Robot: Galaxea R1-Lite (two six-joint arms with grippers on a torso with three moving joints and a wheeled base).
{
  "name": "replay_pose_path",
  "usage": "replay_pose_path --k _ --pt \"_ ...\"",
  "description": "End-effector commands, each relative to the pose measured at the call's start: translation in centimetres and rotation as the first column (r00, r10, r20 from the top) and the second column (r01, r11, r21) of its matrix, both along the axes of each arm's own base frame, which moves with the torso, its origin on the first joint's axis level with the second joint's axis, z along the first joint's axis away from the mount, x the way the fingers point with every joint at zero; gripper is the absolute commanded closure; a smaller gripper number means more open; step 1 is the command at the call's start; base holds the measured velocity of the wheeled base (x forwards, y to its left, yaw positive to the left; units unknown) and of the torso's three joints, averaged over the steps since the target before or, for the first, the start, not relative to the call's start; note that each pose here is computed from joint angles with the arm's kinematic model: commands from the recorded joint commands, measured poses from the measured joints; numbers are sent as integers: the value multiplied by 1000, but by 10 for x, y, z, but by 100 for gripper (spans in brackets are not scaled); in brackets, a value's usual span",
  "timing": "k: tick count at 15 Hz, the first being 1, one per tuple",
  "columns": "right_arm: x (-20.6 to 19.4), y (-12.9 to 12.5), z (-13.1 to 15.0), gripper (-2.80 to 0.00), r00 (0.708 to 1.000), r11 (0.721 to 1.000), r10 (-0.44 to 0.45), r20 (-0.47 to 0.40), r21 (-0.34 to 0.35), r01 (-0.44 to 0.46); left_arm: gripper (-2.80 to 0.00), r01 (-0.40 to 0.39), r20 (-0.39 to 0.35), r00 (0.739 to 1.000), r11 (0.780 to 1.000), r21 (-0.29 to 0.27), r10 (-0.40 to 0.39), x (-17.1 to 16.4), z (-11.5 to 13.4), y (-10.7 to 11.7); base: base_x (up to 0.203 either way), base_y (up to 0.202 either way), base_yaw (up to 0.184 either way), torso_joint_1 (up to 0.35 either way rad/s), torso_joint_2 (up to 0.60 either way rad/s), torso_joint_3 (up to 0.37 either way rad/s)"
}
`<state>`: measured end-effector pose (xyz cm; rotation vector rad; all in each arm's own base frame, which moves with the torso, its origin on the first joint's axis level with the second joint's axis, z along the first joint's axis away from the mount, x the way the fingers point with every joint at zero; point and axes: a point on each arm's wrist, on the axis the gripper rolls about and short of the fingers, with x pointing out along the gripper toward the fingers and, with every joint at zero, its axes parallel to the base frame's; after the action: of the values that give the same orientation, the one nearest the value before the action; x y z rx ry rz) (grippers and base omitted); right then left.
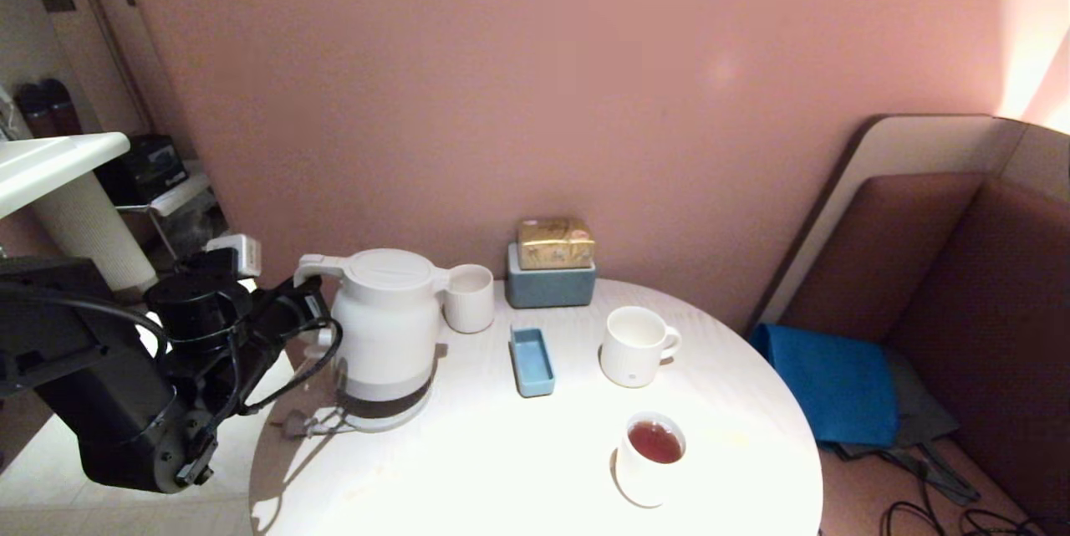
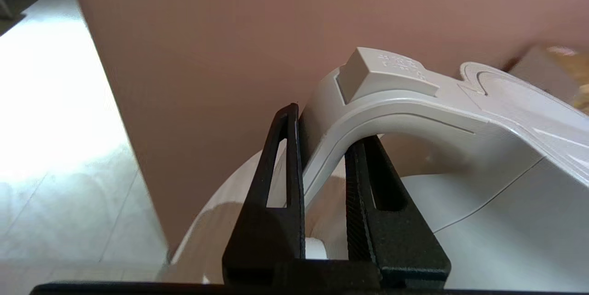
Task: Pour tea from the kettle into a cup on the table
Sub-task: Put down the kettle on the table
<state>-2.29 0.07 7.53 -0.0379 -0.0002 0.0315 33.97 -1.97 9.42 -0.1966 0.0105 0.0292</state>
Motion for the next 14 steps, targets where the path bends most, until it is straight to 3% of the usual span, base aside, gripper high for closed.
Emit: replay_pose_path --k 1,5,8,14 --pt "0 0 0 0 1000 1000 1 -1 0 -1 0 0 -23 1000 1000 -1 0 3 -10 8 0 0 0 0 0 0" --pt "0 0 0 0 1000 1000 1 -1 0 -1 0 -6 -22 1000 1000 0 6 4 -23 11 0 0 0 0 0 0" --pt "0 0 0 0 1000 1000 1 -1 0 -1 0 -8 -70 997 1000 8 9 0 -41 12 0 0 0 0 0 0" --pt "0 0 0 0 1000 1000 1 -1 0 -1 0 -7 -104 994 1000 15 9 -7 -46 12 0 0 0 0 0 0"
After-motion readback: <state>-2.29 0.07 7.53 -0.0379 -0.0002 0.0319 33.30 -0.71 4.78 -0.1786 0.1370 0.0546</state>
